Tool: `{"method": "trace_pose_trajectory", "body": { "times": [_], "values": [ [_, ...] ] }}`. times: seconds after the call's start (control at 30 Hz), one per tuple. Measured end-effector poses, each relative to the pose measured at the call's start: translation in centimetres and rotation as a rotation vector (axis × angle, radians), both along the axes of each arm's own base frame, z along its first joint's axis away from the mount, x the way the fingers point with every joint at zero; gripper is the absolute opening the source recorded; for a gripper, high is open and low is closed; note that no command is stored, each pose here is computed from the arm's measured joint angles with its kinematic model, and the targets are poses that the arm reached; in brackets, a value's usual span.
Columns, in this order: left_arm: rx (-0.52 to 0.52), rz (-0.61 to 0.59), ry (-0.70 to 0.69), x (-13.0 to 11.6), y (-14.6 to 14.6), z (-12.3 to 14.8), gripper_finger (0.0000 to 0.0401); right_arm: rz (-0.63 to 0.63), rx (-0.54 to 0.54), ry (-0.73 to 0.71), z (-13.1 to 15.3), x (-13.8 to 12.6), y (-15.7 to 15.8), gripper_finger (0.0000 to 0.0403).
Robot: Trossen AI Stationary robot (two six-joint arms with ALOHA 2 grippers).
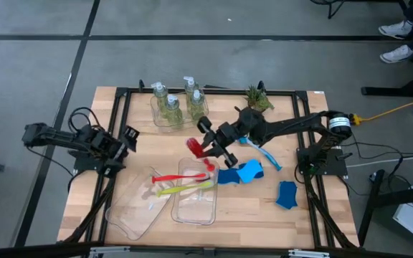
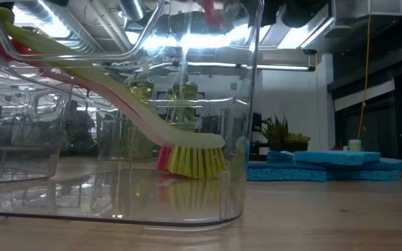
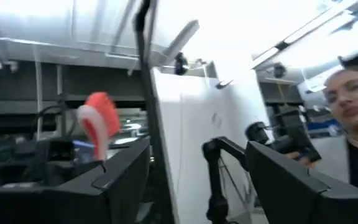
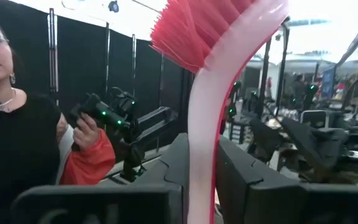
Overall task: Pick & Place Kitchen Sink Supplies
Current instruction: Put the orange dish brush into the right transparent bin
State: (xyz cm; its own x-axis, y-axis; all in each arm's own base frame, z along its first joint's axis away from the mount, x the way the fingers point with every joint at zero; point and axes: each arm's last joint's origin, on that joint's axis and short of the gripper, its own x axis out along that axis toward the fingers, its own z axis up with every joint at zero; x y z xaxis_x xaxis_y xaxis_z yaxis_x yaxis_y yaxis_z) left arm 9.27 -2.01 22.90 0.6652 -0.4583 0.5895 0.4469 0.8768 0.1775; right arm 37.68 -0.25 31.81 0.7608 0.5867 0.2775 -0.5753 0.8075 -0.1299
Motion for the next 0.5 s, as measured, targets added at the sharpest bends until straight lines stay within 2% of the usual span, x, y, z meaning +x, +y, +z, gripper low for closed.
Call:
{"method": "trace_pose_trajectory", "body": {
  "times": [0.07,0.2,0.27,0.5],
  "values": [
    [-0.069,0.061,0.035,0.3,0.1,-0.1,0.026,0.004,-0.007,0.011,0.3,0.2,0.0,0.0056],
    [-0.244,0.255,0.239,2.1,0.5,-0.1,0.026,0.0,-0.019,-0.003,0.5,0.2,0.0,0.0054],
    [-0.247,0.292,0.313,3.2,0.4,0.7,0.026,-0.002,-0.026,-0.013,0.5,0.1,0.0,0.0052],
    [-0.135,0.344,0.456,8.0,-0.5,3.3,0.026,-0.018,-0.051,-0.075,0.9,0.0,-0.4,0.0053]
  ]
}}
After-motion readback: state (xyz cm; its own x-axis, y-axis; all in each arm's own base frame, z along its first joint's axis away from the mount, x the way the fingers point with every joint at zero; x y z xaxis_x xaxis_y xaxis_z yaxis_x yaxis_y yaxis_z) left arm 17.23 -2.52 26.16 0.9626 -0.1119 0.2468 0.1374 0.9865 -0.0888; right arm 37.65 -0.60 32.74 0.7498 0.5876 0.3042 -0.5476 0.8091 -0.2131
